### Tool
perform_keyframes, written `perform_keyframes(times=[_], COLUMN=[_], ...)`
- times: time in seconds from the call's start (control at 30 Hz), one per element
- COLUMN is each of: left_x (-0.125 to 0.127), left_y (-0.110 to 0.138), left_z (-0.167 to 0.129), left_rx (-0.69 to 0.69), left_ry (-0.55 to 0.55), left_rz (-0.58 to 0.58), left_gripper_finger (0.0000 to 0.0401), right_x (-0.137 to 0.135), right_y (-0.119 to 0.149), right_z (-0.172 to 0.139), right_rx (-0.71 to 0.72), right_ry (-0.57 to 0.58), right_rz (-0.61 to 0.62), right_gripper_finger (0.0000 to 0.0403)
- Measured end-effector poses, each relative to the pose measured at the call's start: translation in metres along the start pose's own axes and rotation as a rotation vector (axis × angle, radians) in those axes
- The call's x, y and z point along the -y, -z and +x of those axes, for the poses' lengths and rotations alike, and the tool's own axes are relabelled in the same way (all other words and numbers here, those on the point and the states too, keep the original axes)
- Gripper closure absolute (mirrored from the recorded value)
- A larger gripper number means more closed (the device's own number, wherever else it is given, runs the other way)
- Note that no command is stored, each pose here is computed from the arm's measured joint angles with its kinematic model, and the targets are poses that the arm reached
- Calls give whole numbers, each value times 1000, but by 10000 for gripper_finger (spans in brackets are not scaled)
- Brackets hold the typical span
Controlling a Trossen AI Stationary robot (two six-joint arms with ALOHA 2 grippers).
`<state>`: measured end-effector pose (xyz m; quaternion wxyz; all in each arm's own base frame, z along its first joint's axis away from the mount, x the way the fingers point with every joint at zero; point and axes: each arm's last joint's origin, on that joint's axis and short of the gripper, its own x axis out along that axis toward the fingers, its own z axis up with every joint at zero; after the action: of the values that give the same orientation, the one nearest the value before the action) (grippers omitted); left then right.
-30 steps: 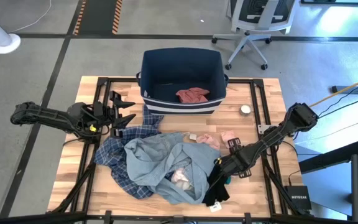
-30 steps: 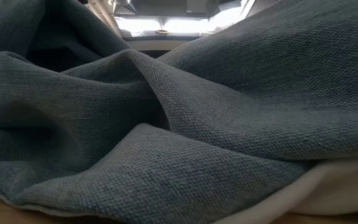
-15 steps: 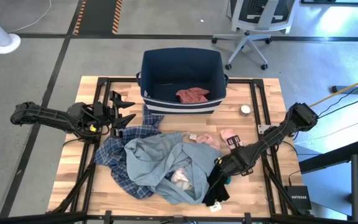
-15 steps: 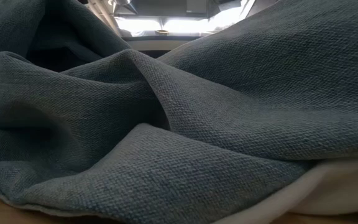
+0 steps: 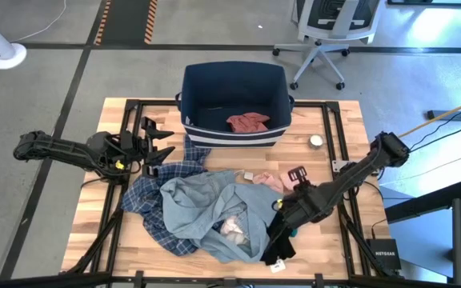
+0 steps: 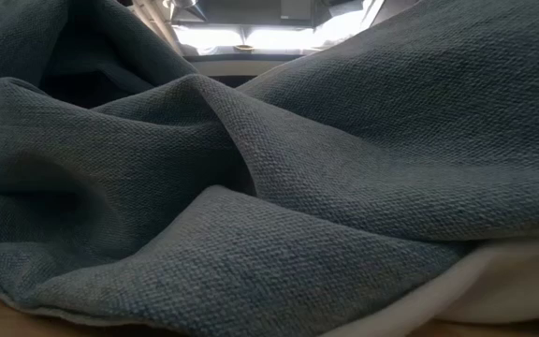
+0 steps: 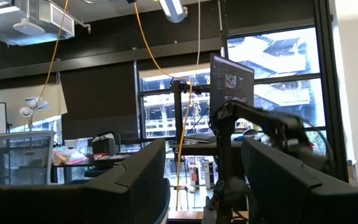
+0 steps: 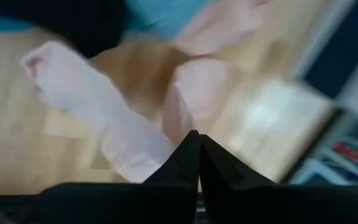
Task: Sort clothes
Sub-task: Put the pink sock into the blue laundry bin
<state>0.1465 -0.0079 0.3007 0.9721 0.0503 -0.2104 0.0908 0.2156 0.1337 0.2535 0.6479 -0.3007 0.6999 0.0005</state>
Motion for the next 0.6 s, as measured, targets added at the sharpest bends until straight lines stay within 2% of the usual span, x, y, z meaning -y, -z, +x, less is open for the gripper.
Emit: perform_keyframes(times=[0.4,0.6], left_x=[0,0], left_y=[0,0], left_z=[0,0], left_rx=[0,1], left_ry=[0,-1], left_rz=[8,7], left_gripper_finger=[193,193], right_x=[53,93], right_y=[0,6], right_z=[-85,-111], right_rx=[278,305], right_ry=[318,507], right_rz=[53,61], right_gripper_finger=[395,391])
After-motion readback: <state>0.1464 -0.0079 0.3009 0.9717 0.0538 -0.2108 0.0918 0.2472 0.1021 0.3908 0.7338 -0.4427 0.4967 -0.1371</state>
